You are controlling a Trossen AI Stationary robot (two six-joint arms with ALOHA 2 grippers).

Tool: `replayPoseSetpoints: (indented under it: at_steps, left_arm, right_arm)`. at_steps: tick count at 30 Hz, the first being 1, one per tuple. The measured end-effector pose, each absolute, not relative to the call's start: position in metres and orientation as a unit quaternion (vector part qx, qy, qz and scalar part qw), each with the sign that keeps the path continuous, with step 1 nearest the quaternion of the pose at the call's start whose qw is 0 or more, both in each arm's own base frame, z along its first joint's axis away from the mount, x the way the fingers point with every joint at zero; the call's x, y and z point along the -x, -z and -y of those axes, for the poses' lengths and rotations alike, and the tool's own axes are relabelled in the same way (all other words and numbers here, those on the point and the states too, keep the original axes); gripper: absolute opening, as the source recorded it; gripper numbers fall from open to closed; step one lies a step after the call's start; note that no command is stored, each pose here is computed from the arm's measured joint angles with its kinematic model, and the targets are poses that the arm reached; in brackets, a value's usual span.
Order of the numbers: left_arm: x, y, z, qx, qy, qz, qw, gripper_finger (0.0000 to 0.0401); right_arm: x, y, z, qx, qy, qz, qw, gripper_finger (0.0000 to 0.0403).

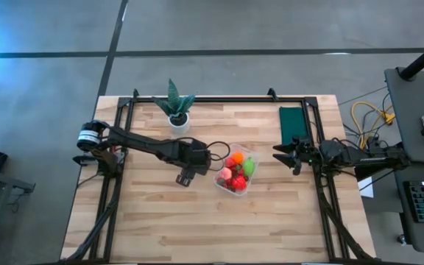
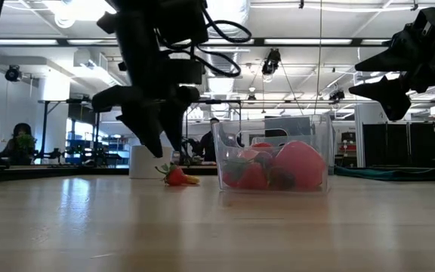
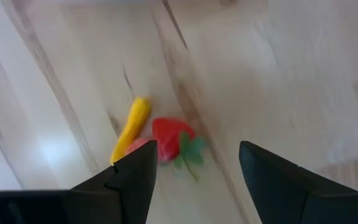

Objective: Pick and placing Produce into tupperware
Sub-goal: Put the red strawberry into the container

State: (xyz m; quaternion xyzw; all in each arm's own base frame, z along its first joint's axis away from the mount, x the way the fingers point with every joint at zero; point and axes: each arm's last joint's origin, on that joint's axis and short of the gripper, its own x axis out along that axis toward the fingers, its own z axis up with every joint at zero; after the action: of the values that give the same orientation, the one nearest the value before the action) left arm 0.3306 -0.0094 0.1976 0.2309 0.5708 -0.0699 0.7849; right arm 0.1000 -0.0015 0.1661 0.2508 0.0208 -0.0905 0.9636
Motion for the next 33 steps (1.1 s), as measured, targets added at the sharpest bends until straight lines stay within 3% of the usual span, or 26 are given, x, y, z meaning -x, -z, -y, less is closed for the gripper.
replayPoseSetpoints:
  at_steps: [6, 33]
  left_arm:
    - [-0.337, -0.199, 0.003, -0.226, 0.055, -0.544, 0.807, 0.0212]
    - [-0.344, -0.173, -0.028, -0.129, 0.050, -0.570, 0.810, 0.0212]
  right_arm:
    - [-0.100, -0.166, 0.002, -0.251, 0.091, -0.021, 0.964, 0.0226]
    - [-0.100, -0.166, 0.001, -0.251, 0.090, -0.021, 0.964, 0.0226]
